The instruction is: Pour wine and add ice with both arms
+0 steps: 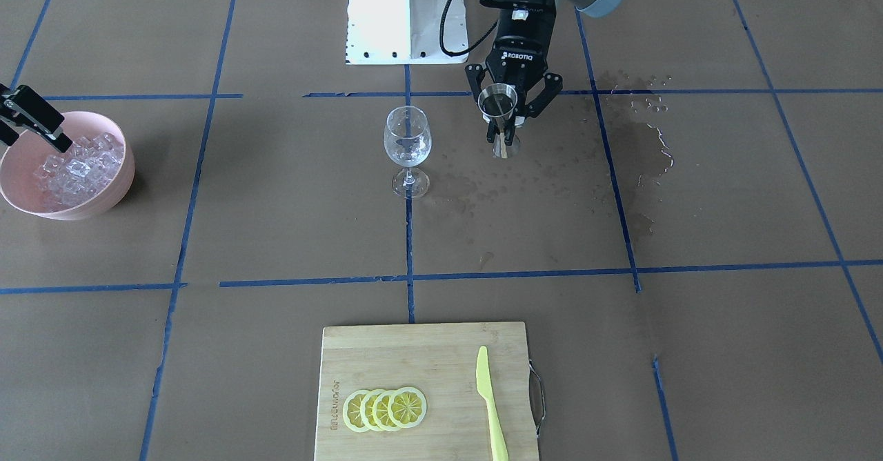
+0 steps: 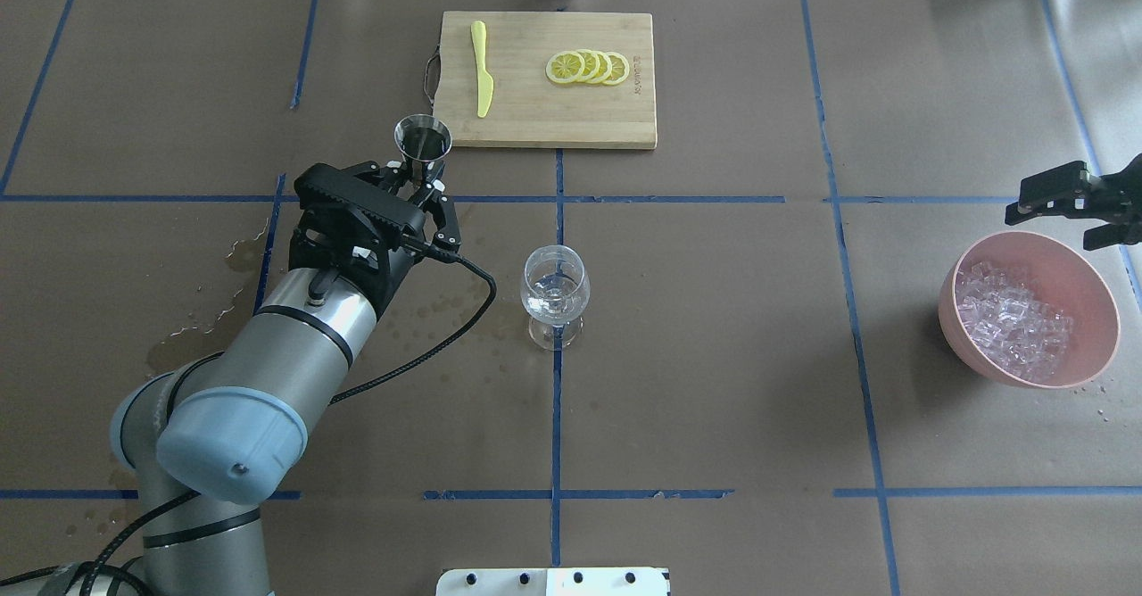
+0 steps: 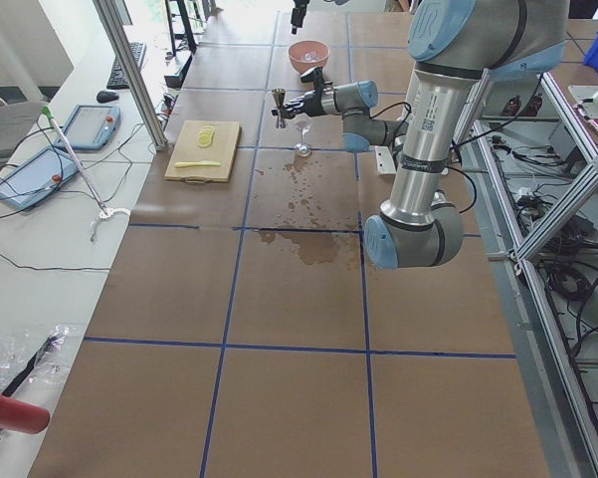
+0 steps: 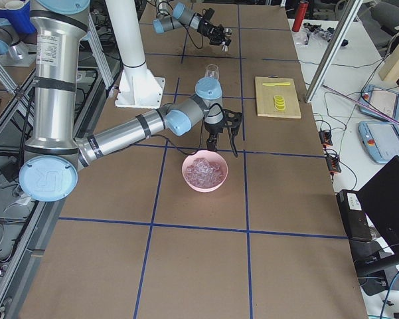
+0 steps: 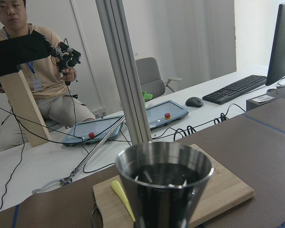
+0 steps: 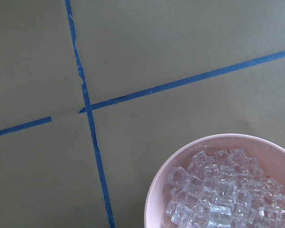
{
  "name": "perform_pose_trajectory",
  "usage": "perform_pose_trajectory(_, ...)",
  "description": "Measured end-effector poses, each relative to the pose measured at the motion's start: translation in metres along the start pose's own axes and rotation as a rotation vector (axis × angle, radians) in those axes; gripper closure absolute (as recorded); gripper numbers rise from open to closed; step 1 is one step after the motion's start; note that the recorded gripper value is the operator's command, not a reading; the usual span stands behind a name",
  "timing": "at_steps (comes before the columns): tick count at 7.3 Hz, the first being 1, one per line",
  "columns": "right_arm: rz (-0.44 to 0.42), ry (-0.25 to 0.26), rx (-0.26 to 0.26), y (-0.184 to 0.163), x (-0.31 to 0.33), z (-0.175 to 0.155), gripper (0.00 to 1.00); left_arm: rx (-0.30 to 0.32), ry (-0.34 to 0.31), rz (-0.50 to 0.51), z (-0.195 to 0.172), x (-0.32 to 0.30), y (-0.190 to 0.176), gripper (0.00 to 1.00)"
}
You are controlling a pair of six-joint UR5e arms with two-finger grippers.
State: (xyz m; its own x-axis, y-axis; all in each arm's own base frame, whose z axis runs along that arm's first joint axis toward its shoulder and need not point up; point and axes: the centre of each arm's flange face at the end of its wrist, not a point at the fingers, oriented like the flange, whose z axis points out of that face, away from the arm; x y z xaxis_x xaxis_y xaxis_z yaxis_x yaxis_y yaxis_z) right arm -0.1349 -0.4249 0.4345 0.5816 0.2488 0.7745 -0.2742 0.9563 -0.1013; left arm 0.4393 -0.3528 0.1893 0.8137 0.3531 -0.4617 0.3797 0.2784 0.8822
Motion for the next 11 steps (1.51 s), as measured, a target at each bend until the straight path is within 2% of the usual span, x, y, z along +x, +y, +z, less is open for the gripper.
perform_pose_trajectory(3,0.014,0.006,-0.023,0.011,0.001,0.008,0.00,-0.024,0.008,0.056,0.003,0.022,0.000,1.00)
perform_pose_trajectory(6,0.046,-0.023,-0.025,0.020,-0.003,0.012,0.00,-0.053,0.029,0.088,0.002,0.045,0.017,1.00)
perform_pose_trajectory(11,0.053,-0.026,-0.032,0.023,-0.006,0.016,0.00,-0.045,0.047,0.198,-0.004,0.065,0.016,1.00)
